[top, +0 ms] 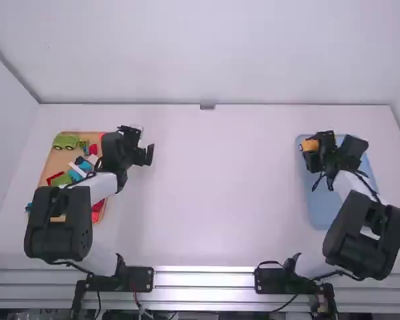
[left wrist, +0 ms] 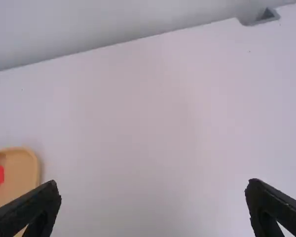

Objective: Assemble lego blocks to make yellow taxi

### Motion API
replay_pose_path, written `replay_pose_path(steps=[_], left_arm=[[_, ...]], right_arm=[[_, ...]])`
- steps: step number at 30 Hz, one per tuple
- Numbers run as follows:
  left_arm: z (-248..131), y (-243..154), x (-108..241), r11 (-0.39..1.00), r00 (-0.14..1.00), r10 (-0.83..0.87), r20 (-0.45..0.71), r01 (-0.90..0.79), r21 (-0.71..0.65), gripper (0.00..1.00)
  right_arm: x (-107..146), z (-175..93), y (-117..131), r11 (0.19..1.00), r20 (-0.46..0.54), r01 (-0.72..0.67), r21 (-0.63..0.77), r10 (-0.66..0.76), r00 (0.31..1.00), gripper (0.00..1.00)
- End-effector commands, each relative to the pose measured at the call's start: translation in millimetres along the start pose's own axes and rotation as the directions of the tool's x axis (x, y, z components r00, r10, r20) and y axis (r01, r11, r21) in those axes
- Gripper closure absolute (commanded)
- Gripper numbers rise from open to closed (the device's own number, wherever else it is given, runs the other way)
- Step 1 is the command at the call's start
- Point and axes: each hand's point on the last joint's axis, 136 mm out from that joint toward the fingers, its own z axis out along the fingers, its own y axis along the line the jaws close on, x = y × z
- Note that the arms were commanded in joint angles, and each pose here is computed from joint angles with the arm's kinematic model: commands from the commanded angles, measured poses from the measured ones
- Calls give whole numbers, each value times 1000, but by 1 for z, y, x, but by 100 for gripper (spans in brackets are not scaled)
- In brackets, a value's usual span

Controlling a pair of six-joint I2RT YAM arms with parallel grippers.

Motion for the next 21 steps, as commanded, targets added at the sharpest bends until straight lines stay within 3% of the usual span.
replay_pose_path(steps=[1, 7, 16, 19, 21], left_arm=[[-1, 1, 8, 998, 998, -68, -6, 68, -11, 1], [-1, 0, 10, 992, 991, -130, -14, 130, -9, 1], [-1, 4, 22, 983, 982, -180, -60, 177, -45, 1], [-1, 5, 26, 979, 975, -201, -91, 197, -57, 1], [-1, 3, 26, 976, 967, -216, -137, 211, -54, 1]], right_arm=[[12, 4, -22, 992, -6, -122, 36, 123, 992, 56], [54, 24, -46, 974, -56, -217, 69, 221, 974, 54], [85, 30, -65, 947, -142, -238, 214, 271, 952, 48], [86, 30, -65, 946, -152, -232, 224, 269, 951, 42], [87, 30, -63, 946, -157, -240, 218, 277, 948, 24]])
